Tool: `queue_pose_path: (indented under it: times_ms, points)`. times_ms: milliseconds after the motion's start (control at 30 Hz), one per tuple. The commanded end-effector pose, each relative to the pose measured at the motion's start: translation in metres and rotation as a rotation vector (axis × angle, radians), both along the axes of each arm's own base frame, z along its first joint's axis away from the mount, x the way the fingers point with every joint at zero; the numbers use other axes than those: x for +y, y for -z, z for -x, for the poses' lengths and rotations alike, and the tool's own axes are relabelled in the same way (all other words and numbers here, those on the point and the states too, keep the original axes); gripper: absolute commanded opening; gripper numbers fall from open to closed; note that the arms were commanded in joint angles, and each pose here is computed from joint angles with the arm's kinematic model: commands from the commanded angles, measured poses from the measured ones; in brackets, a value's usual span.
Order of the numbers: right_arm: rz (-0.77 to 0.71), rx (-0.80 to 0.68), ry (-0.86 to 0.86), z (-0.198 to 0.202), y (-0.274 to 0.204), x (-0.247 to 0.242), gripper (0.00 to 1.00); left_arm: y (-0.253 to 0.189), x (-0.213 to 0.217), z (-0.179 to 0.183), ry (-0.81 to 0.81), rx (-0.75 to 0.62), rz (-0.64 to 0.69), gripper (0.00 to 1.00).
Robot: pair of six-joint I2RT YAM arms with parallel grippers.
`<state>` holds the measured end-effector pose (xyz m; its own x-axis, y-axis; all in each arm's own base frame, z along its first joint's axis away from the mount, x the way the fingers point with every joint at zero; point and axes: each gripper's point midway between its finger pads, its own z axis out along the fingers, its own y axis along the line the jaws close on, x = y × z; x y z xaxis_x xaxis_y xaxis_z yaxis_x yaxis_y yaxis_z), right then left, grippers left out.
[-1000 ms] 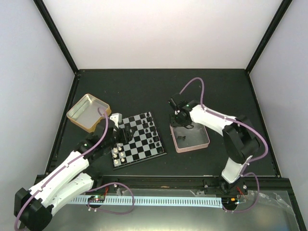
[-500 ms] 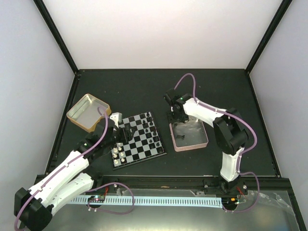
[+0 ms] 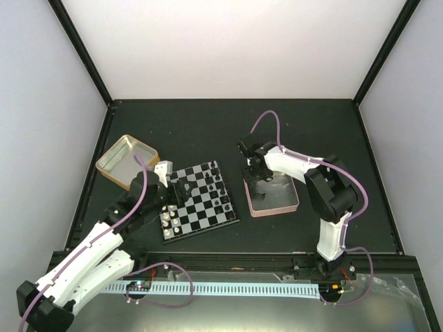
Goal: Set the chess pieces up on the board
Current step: Pick up the chess piece from the storage box.
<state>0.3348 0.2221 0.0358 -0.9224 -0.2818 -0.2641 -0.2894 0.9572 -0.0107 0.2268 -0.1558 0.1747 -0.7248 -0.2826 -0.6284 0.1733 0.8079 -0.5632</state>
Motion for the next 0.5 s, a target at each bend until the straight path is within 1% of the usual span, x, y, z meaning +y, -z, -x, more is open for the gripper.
queue_pose_path:
  times_ms: [0,133,267,400,467]
  points:
    - [-0.039,-0.069,0.046,-0.007,-0.01,-0.001,0.25,-0.016,0.003,0.004,0.005,-0.045,0.018,0.67]
    - [-0.047,-0.079,0.059,-0.007,-0.009,-0.002,0.2,-0.017,0.009,0.006,-0.012,-0.063,0.013,0.67]
    - [-0.04,-0.111,0.066,-0.011,-0.012,-0.003,0.19,-0.018,0.012,0.006,-0.027,-0.073,0.009,0.67]
    - [-0.063,-0.136,0.052,-0.012,-0.017,0.001,0.25,-0.016,0.012,0.007,-0.026,-0.063,0.01,0.67]
    - [-0.075,-0.151,0.051,-0.012,-0.019,0.002,0.27,-0.015,0.012,0.007,-0.027,-0.059,0.011,0.67]
